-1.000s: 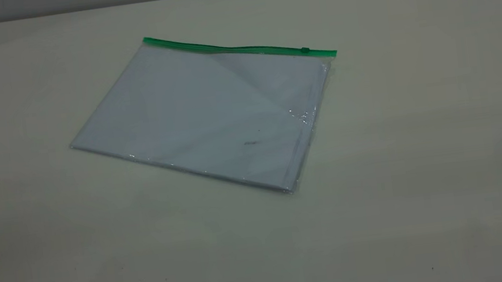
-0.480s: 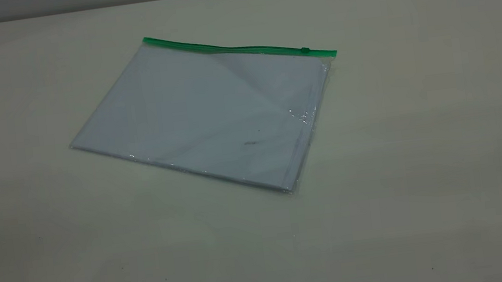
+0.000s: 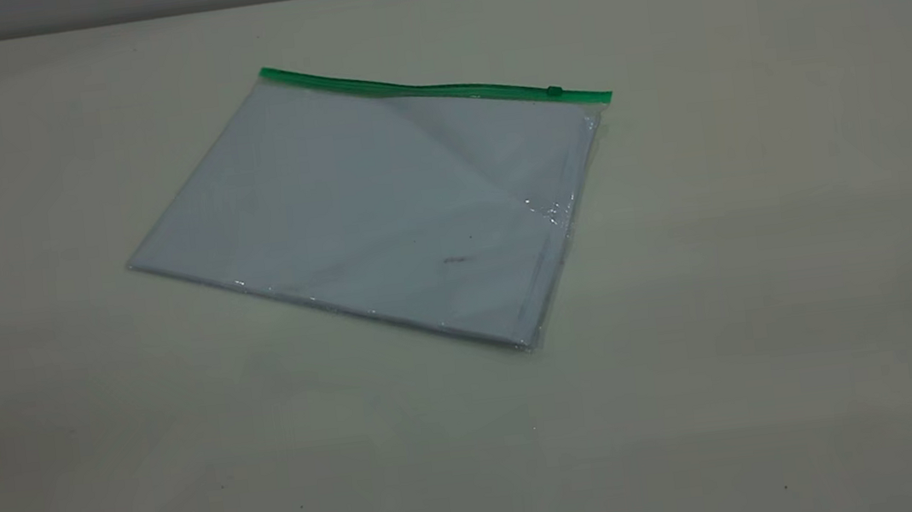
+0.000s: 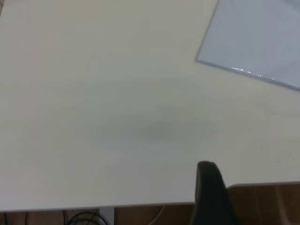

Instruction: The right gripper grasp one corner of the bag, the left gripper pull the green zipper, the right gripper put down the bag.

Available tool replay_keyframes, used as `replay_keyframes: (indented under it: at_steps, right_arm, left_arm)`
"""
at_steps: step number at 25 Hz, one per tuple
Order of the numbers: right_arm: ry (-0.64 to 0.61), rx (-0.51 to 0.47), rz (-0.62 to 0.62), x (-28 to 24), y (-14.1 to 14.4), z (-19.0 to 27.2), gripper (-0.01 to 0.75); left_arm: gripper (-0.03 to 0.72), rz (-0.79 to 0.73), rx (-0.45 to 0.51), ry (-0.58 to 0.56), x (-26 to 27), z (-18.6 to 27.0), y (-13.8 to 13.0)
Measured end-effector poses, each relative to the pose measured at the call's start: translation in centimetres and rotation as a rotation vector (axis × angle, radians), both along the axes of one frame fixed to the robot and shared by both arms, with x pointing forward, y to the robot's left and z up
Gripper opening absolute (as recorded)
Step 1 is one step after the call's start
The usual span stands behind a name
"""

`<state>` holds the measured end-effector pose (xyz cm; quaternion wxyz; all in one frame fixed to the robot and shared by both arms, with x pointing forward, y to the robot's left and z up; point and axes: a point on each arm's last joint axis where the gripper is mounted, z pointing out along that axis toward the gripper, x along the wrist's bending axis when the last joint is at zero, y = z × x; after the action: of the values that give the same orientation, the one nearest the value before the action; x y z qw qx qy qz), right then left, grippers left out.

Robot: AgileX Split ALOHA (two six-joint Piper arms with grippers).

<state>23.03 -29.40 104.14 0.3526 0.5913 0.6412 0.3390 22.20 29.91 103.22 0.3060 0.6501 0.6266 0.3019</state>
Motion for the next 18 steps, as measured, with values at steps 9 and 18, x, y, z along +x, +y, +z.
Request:
replay_keyframes:
  at_steps: [9,18]
  right_arm:
    - [0.000,0.004,0.002,0.0,0.0,0.0,0.592]
    - [-0.011,0.102,0.063,0.2,1.0,1.3,0.592]
  left_arm:
    - [0.520,0.000,0.000,0.000,0.0,0.0,0.0]
    - [0.520,0.009,0.012,-0.022,0.7,1.2,0.1]
